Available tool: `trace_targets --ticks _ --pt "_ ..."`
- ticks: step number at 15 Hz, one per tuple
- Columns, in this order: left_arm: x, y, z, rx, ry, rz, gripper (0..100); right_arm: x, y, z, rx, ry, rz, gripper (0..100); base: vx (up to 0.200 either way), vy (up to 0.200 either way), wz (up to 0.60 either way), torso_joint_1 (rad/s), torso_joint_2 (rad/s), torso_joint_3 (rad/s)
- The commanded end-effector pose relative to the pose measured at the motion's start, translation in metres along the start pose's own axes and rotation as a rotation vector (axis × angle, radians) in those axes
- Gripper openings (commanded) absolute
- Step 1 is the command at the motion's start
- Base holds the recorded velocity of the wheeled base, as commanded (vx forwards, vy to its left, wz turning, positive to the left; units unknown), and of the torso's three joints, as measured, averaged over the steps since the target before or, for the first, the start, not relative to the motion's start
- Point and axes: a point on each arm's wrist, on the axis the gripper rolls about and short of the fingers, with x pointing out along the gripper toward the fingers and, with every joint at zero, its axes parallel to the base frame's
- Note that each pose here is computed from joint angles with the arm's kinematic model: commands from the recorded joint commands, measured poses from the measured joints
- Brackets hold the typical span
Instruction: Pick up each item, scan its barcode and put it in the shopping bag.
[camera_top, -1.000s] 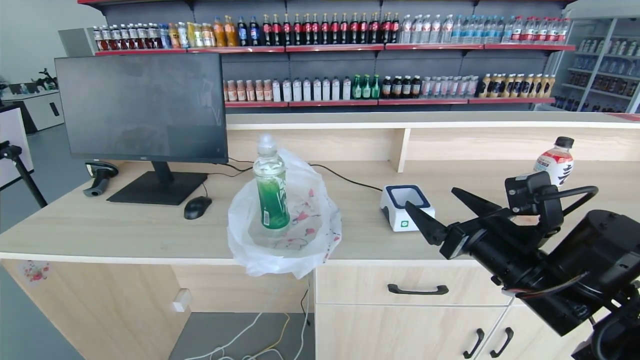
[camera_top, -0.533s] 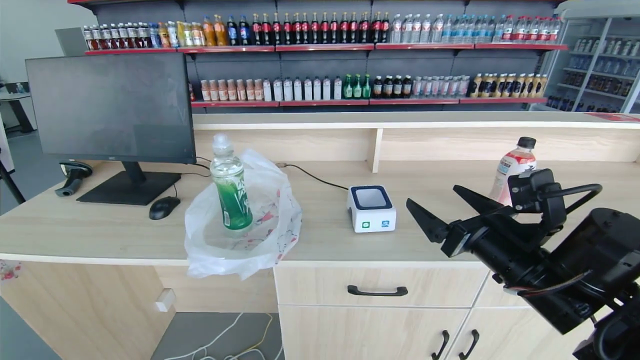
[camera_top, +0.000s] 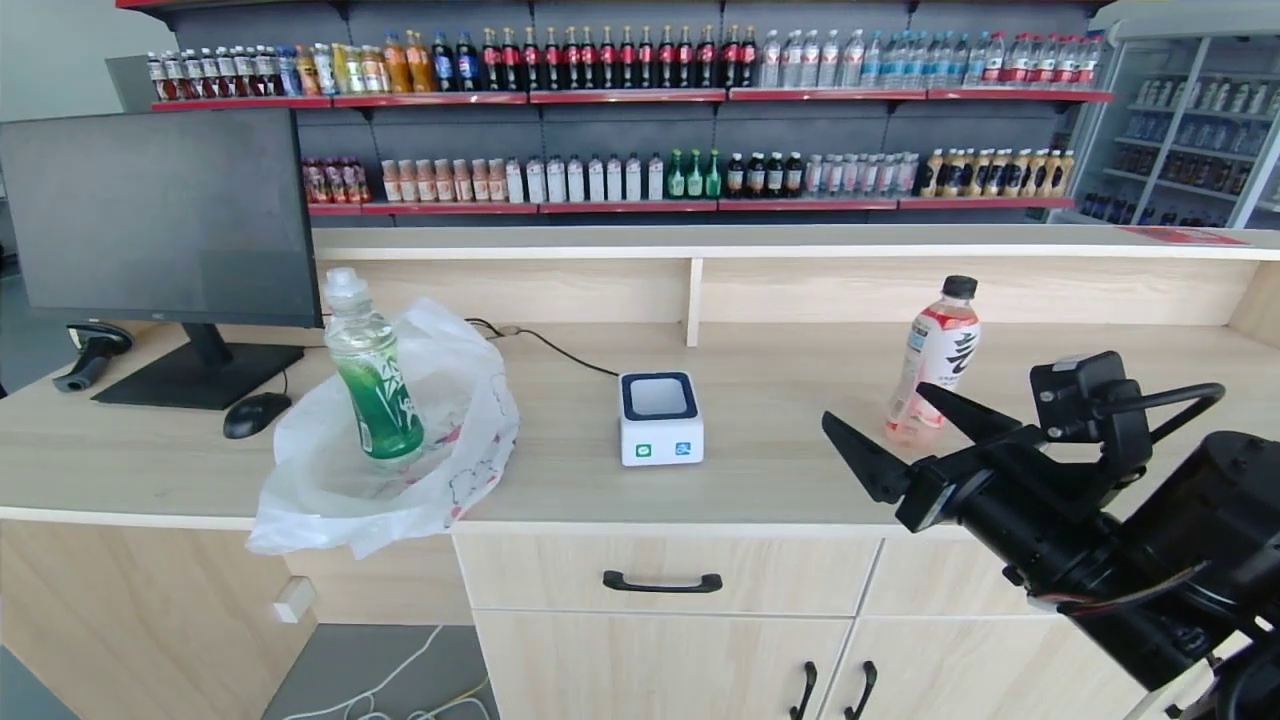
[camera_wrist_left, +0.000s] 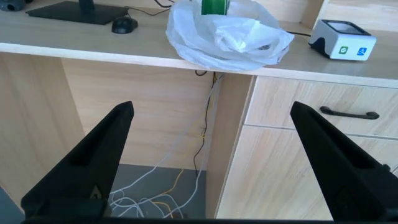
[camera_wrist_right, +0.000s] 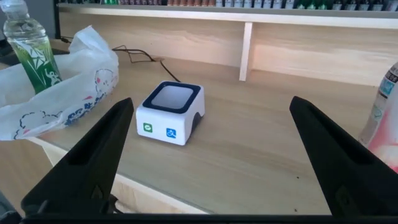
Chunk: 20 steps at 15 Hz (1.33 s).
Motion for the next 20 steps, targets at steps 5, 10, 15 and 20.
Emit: trace_targets --ticks 5,10,15,20 --pt "0.000 0.000 0.000 0.000 0.000 -0.001 100 -0.016 -0.001 -0.011 -0.008 0.066 0.000 100 0.000 -0.200 0.00 0.001 0.00 0.001" --pt "0.000 0.000 0.000 0.000 0.000 -0.001 100 -0.003 0.000 -0.022 -0.011 0.099 -0.004 100 0.000 -0.160 0.00 0.001 0.00 0.002" --pt "0.000 0.000 0.000 -0.001 0.000 -0.001 100 -0.004 0.000 -0.029 -0.010 0.134 -0.004 100 0.160 0.000 0.00 -0.004 0.00 0.003" --pt "0.000 0.000 0.000 -0.003 0.000 -0.001 100 -0.008 -0.001 -0.032 -0.010 0.150 -0.008 100 0.200 0.000 0.00 0.006 0.00 0.001"
